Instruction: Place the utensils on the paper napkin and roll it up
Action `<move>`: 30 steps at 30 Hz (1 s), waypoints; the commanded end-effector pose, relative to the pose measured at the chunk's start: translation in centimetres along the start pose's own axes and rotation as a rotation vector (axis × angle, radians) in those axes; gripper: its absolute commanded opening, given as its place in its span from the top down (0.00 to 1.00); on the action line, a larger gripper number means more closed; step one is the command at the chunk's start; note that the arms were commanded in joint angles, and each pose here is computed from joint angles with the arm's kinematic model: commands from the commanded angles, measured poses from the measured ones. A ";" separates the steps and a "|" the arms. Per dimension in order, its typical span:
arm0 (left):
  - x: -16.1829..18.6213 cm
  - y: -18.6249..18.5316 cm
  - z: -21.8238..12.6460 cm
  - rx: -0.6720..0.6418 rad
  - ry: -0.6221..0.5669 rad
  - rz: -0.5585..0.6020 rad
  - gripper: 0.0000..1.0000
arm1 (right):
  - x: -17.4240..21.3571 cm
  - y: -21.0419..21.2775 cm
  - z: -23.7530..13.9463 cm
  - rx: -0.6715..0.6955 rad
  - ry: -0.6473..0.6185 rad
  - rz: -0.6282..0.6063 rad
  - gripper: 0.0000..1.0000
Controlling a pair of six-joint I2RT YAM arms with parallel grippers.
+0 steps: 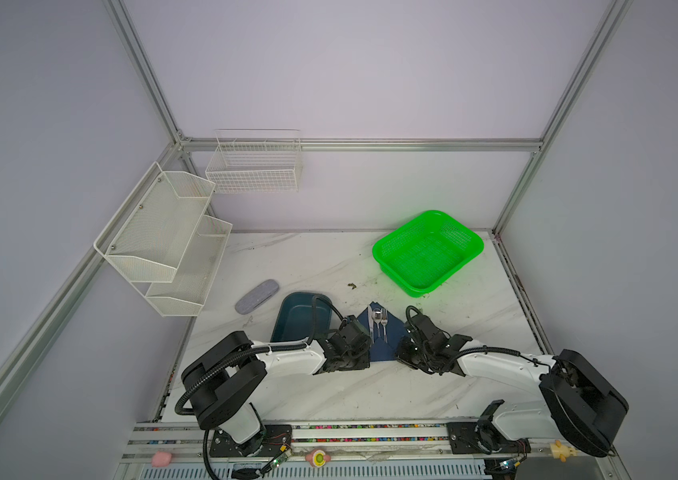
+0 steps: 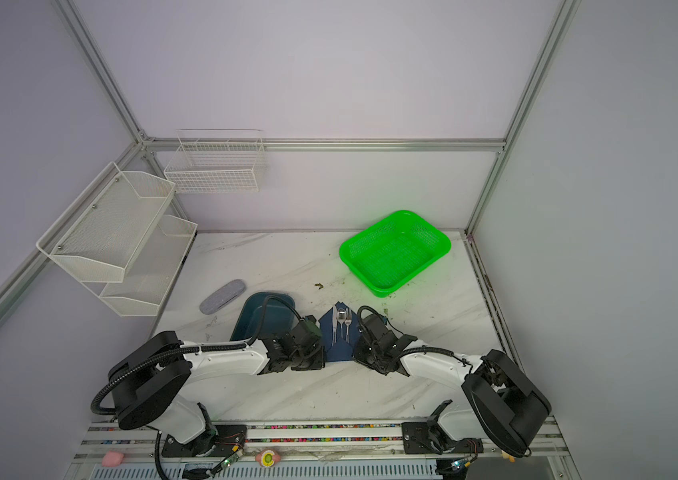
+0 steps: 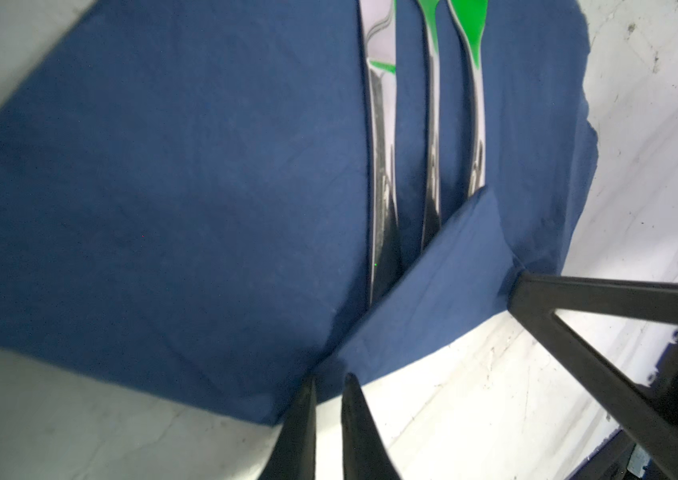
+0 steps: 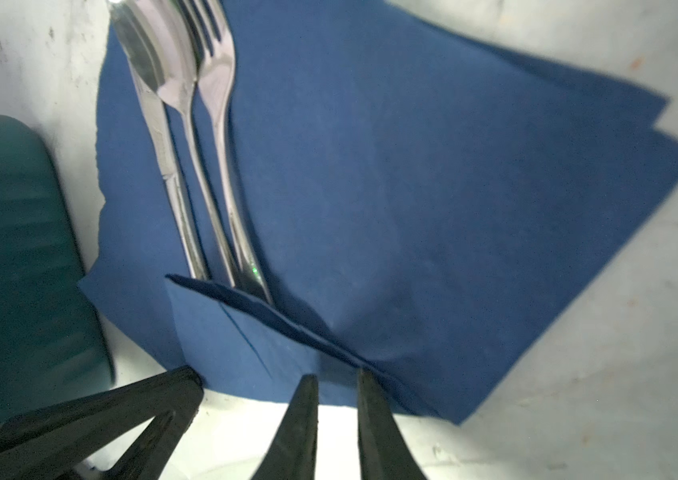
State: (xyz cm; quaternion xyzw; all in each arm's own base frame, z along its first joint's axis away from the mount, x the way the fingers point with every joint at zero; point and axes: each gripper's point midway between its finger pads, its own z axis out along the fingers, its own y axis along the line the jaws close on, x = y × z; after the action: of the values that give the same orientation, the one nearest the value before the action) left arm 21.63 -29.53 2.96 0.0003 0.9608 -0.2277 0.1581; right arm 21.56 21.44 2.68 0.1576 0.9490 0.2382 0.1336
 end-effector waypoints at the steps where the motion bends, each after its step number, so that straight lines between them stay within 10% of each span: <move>1: 1.2 2.1 0.7 -0.070 0.038 0.011 0.86 | 0.3 -2.2 0.1 0.097 0.009 -0.009 0.78; 30: -3.5 -4.3 -5.4 0.130 -0.121 0.086 0.78 | -0.2 -3.1 -0.5 0.131 -0.025 -0.053 0.79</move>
State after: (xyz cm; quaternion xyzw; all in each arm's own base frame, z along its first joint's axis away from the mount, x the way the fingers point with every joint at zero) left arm 21.28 -29.01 5.74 0.0273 0.9550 -0.2370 0.1762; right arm 21.53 19.92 2.59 0.1437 0.9567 0.2028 0.1515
